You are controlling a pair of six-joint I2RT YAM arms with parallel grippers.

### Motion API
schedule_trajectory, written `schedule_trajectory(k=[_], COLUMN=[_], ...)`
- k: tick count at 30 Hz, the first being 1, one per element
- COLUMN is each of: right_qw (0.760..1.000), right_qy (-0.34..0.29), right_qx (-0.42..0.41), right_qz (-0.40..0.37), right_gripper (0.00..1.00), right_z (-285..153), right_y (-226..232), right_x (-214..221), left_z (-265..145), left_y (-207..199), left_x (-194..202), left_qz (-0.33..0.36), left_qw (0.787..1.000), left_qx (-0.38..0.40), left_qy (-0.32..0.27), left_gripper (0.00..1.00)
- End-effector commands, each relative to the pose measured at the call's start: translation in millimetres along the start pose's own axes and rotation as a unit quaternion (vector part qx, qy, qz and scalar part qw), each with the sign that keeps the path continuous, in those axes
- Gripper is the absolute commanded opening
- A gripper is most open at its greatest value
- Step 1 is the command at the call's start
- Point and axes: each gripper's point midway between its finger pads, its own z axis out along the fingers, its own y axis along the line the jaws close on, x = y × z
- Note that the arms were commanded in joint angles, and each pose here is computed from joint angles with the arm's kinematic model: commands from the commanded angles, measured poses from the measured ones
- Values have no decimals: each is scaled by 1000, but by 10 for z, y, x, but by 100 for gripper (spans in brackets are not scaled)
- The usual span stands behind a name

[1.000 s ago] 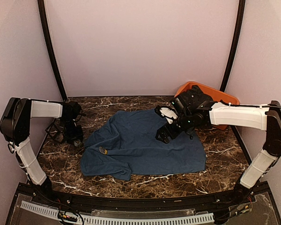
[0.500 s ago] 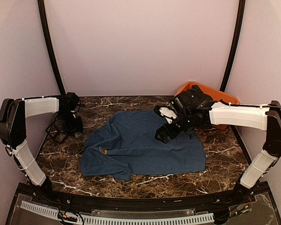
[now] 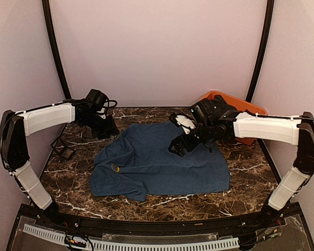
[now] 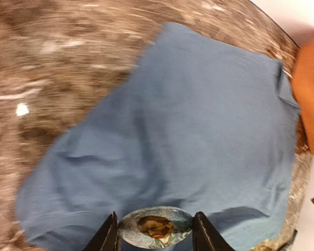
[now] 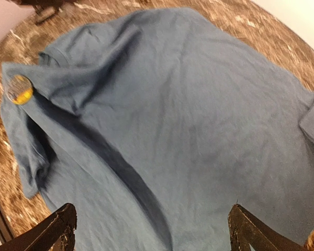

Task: Pin the brooch onto the clothing
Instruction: Pick up the brooch from the center of the board, then pass from the left arm to the right

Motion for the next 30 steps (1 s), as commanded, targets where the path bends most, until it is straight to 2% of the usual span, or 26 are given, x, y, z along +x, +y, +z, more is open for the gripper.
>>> schedule_trajectory(k=[1, 4, 10, 18, 30], right_qw=[993, 991, 995, 998, 990], right_qy=[-93, -116, -96, -55, -62], right_qx=[-68, -70, -22, -10, -97], right_qz=[-1, 6, 15, 34, 88], right_gripper=[99, 99, 99, 99, 99], right_z=[-91, -138, -122, 179, 670], right_y=[269, 276, 113, 37, 260], right_x=[-365, -398, -230, 35, 9], left_z=[285, 450, 826, 1004, 951], left_y=[-643, -1029, -1407, -1512, -1578], left_x=[191, 362, 784, 1029, 1009], left_qz=[9, 34, 43, 22, 0], left_qw=[996, 991, 979, 964, 956], left_qx=[83, 121, 176, 243, 278], left_qy=[30, 42, 90, 104, 93], left_gripper=[39, 40, 45, 47, 48])
